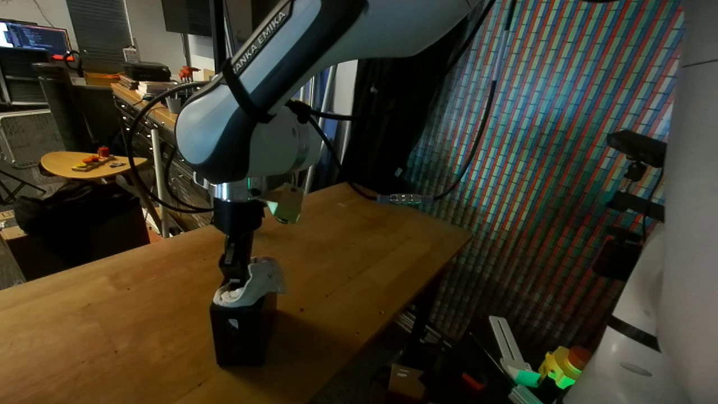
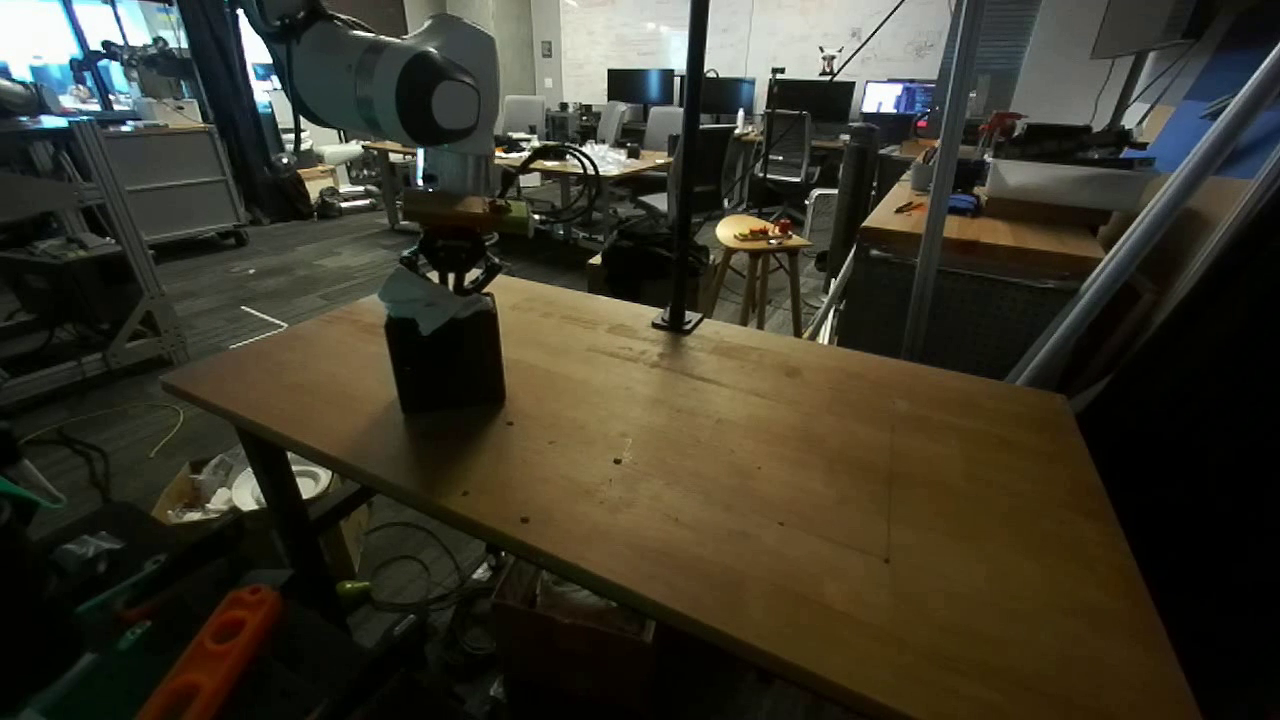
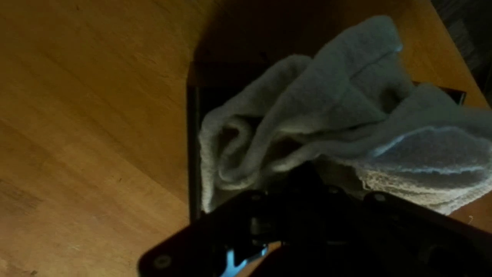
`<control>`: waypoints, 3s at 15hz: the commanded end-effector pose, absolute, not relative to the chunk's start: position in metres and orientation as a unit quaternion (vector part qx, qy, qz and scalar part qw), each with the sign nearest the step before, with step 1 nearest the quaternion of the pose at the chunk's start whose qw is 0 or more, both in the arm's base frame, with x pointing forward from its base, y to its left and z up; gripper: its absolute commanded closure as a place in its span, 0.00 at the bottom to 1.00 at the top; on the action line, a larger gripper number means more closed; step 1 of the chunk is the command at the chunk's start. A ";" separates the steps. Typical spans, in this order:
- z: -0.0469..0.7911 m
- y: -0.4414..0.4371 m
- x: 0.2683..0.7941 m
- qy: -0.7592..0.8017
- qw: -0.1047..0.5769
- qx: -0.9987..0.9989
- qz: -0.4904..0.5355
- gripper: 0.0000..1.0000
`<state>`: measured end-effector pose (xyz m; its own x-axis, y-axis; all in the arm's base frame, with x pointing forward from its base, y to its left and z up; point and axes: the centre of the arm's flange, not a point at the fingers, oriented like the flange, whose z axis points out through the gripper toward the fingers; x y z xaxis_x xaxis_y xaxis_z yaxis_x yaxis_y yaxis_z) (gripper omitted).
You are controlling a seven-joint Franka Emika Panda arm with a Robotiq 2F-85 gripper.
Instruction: Put the towel in the box
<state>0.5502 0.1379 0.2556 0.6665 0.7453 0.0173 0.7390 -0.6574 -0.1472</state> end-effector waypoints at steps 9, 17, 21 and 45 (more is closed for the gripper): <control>0.304 0.129 0.564 -0.365 0.056 -0.929 0.002 0.88; 0.341 0.069 0.531 -0.176 0.067 -0.982 0.013 0.79; 0.318 0.066 0.509 -0.090 0.116 -0.989 0.019 0.53; 0.305 0.081 0.501 -0.038 0.136 -0.990 0.000 0.91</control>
<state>0.4987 0.0740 0.2877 0.9987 0.0440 0.0274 0.0501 -0.9553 -0.2915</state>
